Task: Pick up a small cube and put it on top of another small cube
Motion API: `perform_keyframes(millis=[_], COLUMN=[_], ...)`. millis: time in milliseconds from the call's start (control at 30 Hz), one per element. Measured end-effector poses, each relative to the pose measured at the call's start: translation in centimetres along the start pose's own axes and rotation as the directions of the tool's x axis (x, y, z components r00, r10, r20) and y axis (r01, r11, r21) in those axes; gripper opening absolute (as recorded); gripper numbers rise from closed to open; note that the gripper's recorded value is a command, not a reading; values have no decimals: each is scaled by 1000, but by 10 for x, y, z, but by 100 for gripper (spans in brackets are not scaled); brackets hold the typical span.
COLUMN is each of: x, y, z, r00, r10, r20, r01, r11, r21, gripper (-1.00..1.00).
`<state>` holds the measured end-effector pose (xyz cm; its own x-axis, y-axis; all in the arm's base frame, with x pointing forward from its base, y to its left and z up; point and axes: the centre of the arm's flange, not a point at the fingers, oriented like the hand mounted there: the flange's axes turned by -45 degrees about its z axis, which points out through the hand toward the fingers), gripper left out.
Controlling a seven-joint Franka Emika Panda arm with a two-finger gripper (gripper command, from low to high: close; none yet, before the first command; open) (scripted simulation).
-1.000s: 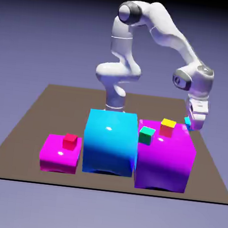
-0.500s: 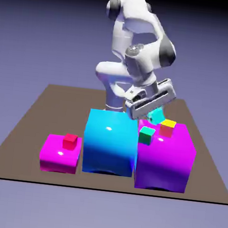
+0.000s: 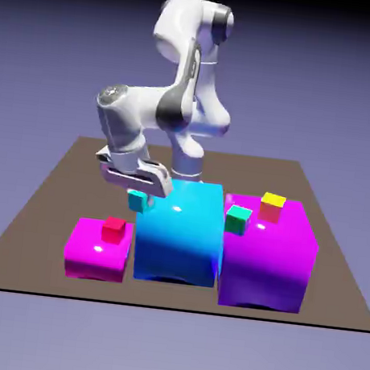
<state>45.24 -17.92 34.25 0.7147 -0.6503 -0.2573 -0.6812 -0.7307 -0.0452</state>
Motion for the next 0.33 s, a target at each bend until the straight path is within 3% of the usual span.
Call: perform_keyframes(millis=[100,233,267,333], x=[13,13,13,13], y=[54,34,34,34], z=[-2,66,70,70], r00=[996,999,999,999], r10=[88,41,41,41], r20=[-16,-14,-14,-15], r01=[-88,-41,-41,-41], r11=[996,999,999,999], r21=[-20,-33,-33,-36], gripper=[-100,-100,100,100])
